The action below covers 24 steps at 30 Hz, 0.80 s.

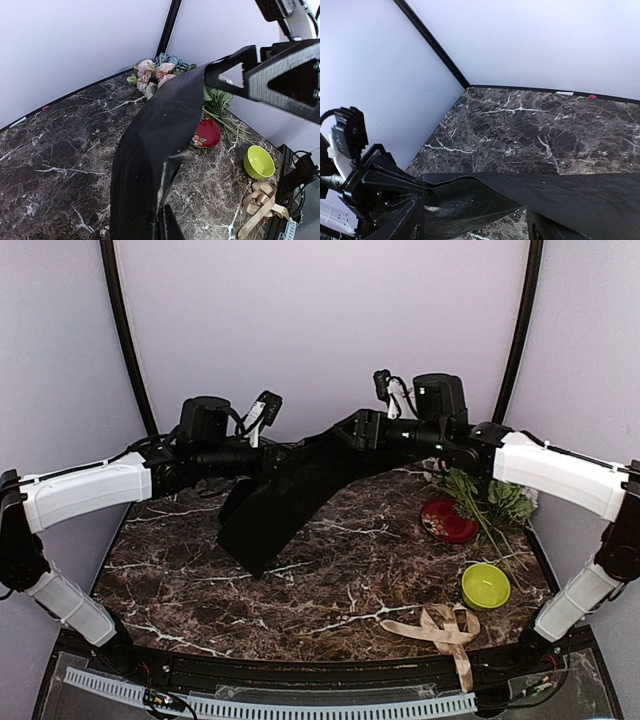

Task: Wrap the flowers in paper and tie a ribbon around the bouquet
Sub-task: Pick up the folded wrapping paper.

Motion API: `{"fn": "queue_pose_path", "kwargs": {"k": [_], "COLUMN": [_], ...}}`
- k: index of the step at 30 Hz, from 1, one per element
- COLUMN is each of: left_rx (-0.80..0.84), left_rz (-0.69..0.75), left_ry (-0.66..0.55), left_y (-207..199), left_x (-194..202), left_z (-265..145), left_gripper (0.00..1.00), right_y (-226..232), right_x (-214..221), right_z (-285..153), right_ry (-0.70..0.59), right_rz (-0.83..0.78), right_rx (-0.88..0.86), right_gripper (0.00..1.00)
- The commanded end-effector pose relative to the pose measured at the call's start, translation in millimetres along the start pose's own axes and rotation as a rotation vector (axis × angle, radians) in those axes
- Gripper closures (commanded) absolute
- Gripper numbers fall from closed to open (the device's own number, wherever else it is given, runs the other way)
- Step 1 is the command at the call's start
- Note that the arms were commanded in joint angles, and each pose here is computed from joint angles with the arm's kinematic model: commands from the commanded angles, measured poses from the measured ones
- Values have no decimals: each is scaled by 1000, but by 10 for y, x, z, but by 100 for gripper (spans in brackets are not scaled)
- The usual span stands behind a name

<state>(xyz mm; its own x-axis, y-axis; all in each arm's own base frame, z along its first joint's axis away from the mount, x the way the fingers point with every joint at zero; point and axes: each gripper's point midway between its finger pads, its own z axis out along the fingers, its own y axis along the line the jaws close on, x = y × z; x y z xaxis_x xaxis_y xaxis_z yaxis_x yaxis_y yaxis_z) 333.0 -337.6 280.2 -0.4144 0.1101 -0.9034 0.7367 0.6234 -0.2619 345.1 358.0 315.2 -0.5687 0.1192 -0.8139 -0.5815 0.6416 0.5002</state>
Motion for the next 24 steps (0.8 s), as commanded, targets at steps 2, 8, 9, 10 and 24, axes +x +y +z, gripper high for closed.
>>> {"fn": "queue_pose_path", "kwargs": {"k": [2, 8, 9, 10, 24], "left_rx": [10, 12, 14, 17, 24], "left_rz": [-12, -38, -40, -45, -112], "left_ry": [-27, -43, -47, -49, -84], "left_y": [-18, -13, -12, -13, 4], "left_x": [-60, -83, -88, -89, -54], "left_z": [25, 51, 58, 64, 80], "left_gripper": [100, 100, 100, 100, 100], "right_y": [78, 292, 355, 436, 716], "right_x": [-54, 214, 299, 386, 941], "right_z": [-259, -229, -169, -107, 506], "right_ry": [-114, -82, -56, -26, 86], "right_rz": [-17, 2, 1, -5, -111], "right_rx": [65, -13, -41, -78, -13], "right_gripper": [33, 36, 35, 34, 0]}}
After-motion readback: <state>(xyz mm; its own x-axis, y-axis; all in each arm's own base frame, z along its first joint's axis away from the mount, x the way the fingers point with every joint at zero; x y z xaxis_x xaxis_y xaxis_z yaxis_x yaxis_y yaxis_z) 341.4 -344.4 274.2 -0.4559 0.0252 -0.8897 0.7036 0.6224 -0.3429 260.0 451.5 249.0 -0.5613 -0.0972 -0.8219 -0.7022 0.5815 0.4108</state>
